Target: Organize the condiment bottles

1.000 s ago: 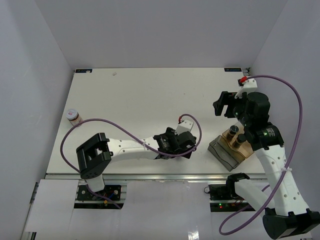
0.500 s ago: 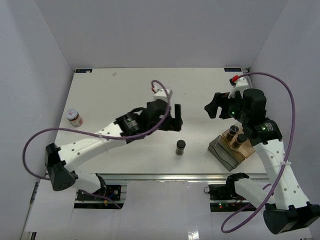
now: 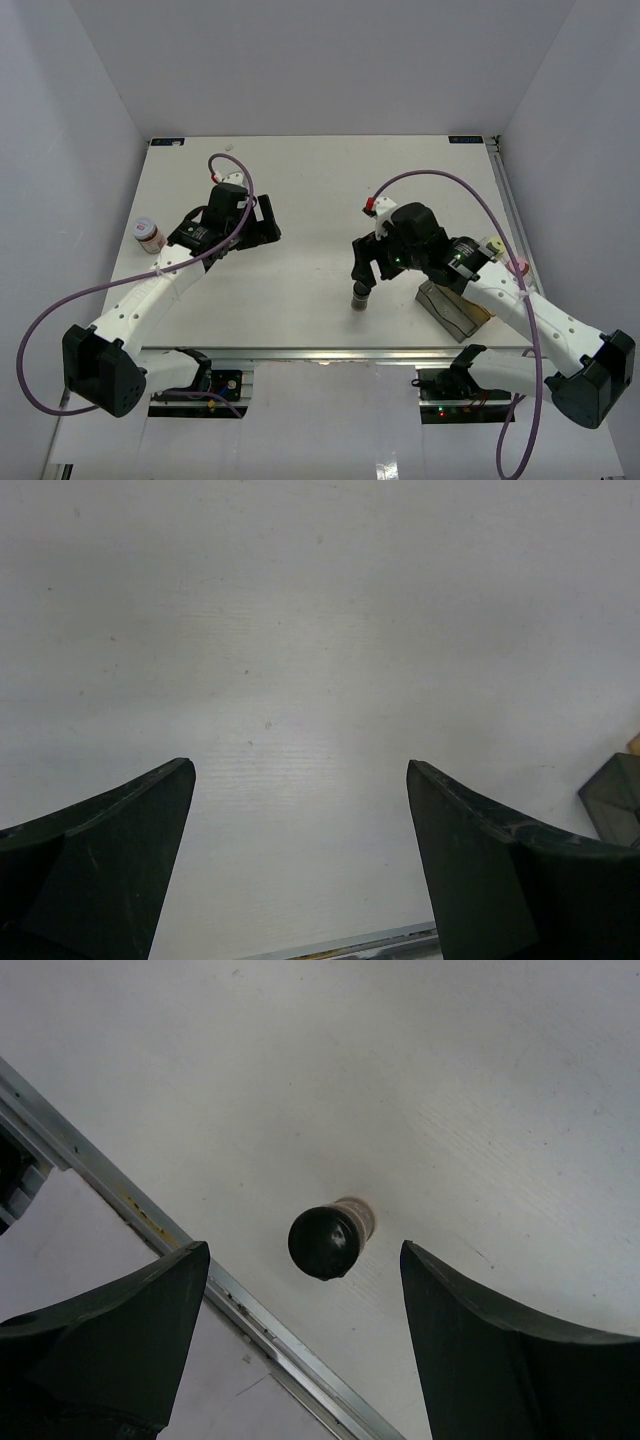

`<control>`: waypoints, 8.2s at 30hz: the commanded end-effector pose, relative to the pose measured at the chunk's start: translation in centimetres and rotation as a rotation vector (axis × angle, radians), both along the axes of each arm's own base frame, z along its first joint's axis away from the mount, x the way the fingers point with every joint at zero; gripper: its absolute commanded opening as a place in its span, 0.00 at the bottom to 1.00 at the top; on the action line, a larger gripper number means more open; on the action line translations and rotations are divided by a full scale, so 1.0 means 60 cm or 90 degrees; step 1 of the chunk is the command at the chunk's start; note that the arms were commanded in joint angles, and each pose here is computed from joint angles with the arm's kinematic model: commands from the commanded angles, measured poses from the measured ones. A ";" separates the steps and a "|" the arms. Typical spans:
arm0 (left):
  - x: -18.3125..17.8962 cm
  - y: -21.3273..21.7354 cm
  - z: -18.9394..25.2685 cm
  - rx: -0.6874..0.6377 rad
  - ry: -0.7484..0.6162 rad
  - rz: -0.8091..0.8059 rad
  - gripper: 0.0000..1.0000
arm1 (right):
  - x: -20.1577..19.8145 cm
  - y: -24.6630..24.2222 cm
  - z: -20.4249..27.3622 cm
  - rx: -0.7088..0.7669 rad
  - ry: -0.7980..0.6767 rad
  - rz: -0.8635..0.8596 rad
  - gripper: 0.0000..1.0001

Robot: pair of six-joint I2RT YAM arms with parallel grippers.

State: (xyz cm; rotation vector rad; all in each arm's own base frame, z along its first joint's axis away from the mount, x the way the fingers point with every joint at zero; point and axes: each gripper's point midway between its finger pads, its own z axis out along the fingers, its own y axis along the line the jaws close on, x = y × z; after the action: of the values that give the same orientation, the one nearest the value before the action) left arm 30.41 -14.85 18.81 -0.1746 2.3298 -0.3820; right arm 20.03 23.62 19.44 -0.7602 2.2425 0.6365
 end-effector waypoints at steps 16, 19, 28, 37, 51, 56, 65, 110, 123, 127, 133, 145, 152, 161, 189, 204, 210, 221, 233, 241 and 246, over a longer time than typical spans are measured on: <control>-0.008 0.005 0.012 -0.053 -0.022 -0.019 0.98 | -0.018 0.007 -0.121 -0.136 0.043 0.005 0.77; -0.008 0.004 0.004 -0.050 -0.013 -0.019 0.98 | -0.020 0.015 -0.126 -0.126 0.045 0.011 0.76; -0.009 0.005 -0.005 -0.049 -0.010 -0.017 0.98 | -0.018 0.023 -0.147 -0.136 0.050 0.006 0.70; -0.019 0.000 -0.016 -0.061 0.000 -0.027 0.98 | -0.006 0.007 -0.165 -0.184 0.058 -0.042 0.54; -0.031 0.003 -0.001 -0.072 -0.017 -0.030 0.98 | 0.056 -0.029 -0.049 -0.233 -0.024 -0.180 0.08; -0.032 0.003 0.007 -0.066 -0.019 -0.036 0.98 | 0.127 -0.080 0.096 -0.199 -0.105 -0.347 0.08; -0.022 -0.011 0.036 -0.079 -0.026 -0.059 0.98 | 0.141 -0.264 0.144 -0.091 -0.049 -0.739 0.08; -0.003 -0.025 0.043 -0.083 0.008 -0.052 0.98 | -0.001 -0.519 -0.083 -0.084 0.064 -1.093 0.08; 0.003 -0.021 0.030 -0.067 0.016 -0.048 0.98 | 0.000 -0.520 -0.126 -0.091 0.081 -1.105 0.15; 0.006 -0.022 0.025 -0.065 0.020 -0.047 0.98 | -0.001 -0.524 -0.134 -0.099 0.086 -1.112 0.18; 0.010 -0.022 0.021 -0.063 0.021 -0.045 0.98 | 0.003 -0.527 -0.136 -0.095 0.086 -1.111 0.41; 0.009 -0.017 0.022 -0.056 0.020 -0.038 0.98 | 0.008 -0.532 -0.142 -0.098 0.086 -1.104 0.67; 0.039 -0.016 0.074 -0.054 -0.023 -0.018 0.98 | 0.024 -0.534 -0.061 -0.064 0.010 -1.067 0.74; 0.141 0.061 0.178 -0.047 -0.095 0.088 0.98 | 0.066 -0.504 0.101 0.000 -0.138 -0.893 0.73; 0.130 0.524 -0.024 0.061 0.063 0.572 0.98 | 0.132 -0.176 0.162 0.155 -0.146 -0.263 0.95; 0.144 0.536 -0.128 0.074 0.163 0.583 0.98 | 0.120 -0.181 0.191 0.148 -0.186 -0.262 0.98; 0.157 0.533 -0.164 0.057 0.183 0.582 0.91 | 0.122 -0.187 0.186 0.135 -0.188 -0.274 0.98; 0.150 0.540 -0.178 0.087 0.185 0.569 0.46 | 0.130 -0.195 0.176 0.117 -0.186 -0.290 0.98; 0.162 0.336 -0.179 0.095 0.188 0.338 0.00 | 0.135 -0.193 0.157 0.103 -0.159 -0.291 0.98; 0.100 0.074 -0.171 0.118 0.168 0.092 0.00 | 0.117 -0.198 0.154 0.094 -0.154 -0.287 0.98; 0.016 -0.066 -0.160 0.138 0.163 -0.039 0.00 | 0.108 -0.206 0.146 0.080 -0.149 -0.293 0.98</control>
State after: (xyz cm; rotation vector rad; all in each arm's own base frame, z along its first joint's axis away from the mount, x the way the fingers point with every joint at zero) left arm 35.17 -14.52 6.82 -0.1701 2.6229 -0.0857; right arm 27.02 11.58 26.62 -0.2071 2.0814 0.4517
